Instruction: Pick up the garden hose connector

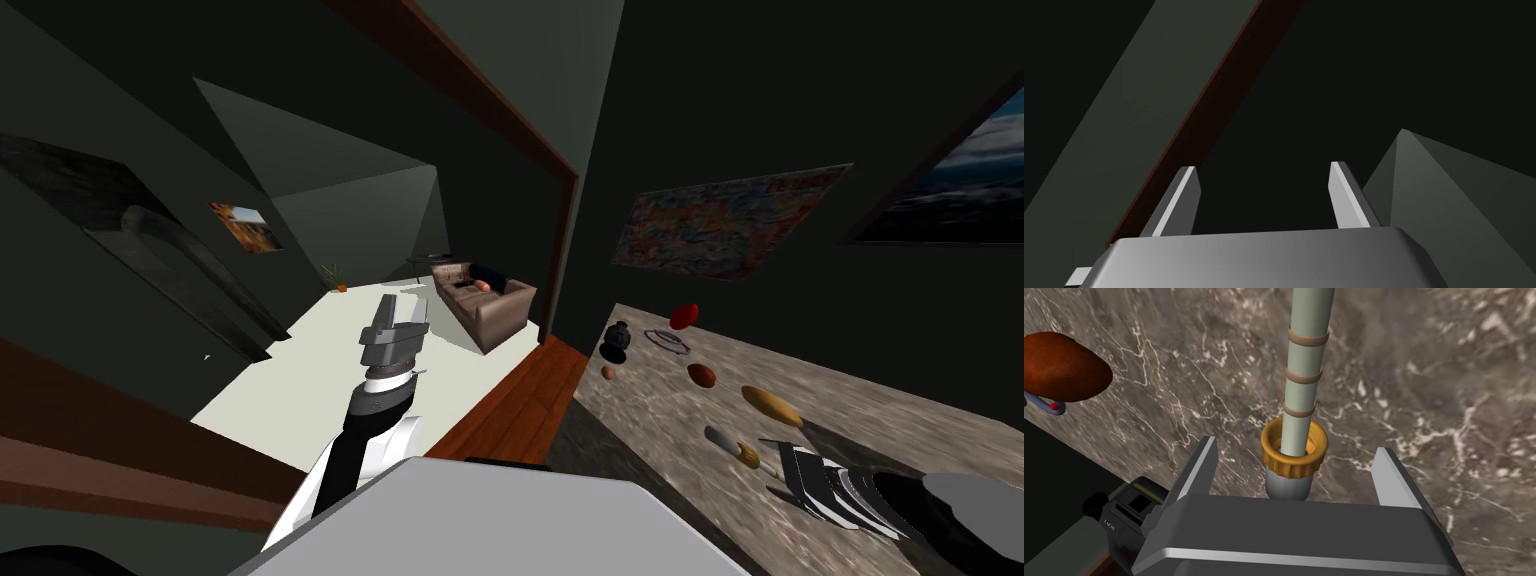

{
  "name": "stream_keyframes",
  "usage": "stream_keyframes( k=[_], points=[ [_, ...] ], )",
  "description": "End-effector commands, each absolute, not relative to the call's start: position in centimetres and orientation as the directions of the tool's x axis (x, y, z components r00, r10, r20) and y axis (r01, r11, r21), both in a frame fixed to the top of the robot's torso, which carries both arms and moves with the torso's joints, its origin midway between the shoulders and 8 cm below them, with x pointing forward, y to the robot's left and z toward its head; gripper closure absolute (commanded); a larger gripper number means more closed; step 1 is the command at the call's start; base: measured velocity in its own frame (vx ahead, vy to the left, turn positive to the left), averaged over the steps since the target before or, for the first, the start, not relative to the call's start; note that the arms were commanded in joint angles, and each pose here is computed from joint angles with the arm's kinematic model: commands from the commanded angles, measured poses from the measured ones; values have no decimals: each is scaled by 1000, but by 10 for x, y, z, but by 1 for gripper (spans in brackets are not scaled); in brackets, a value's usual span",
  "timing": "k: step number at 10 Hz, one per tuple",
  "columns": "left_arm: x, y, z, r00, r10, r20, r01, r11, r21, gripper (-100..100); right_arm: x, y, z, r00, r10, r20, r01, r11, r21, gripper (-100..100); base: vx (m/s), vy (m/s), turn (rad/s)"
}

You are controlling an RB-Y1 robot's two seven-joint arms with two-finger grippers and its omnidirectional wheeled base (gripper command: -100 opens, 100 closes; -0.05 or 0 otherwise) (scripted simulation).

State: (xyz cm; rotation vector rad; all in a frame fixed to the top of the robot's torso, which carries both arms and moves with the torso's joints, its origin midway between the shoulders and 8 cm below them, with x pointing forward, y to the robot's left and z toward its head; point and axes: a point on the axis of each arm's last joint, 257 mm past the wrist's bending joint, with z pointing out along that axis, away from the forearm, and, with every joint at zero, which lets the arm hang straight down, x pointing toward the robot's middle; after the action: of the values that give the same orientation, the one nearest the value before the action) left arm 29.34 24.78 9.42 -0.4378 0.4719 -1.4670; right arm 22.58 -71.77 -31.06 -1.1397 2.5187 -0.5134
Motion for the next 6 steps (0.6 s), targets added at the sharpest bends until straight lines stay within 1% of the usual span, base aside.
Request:
stream_keyframes(
  k=[1, 2, 5, 6],
  points=[
    [293, 248, 94, 46, -998, -36, 832, 58, -551, 0, 220, -722, -316, -647, -746, -158, -630, 640, -441, -100, -91, 3, 241],
    [293, 248, 94, 46, -998, -36, 832, 58, -551, 0, 216, -732, -313, -660, -738, -144, -620, 642, -450, -100, -73, -4, 123],
    [293, 248, 94, 46, -998, -36, 832, 58, -551, 0, 201, -742, -322, -697, -698, -161, -584, 684, -438, -100, -73, 2, 191],
    [293, 248, 94, 46, -998, -36, 832, 58, -551, 0, 194, -755, -317, -714, -686, -142, -570, 687, -451, -100, -65, 6, 142]
  ],
)
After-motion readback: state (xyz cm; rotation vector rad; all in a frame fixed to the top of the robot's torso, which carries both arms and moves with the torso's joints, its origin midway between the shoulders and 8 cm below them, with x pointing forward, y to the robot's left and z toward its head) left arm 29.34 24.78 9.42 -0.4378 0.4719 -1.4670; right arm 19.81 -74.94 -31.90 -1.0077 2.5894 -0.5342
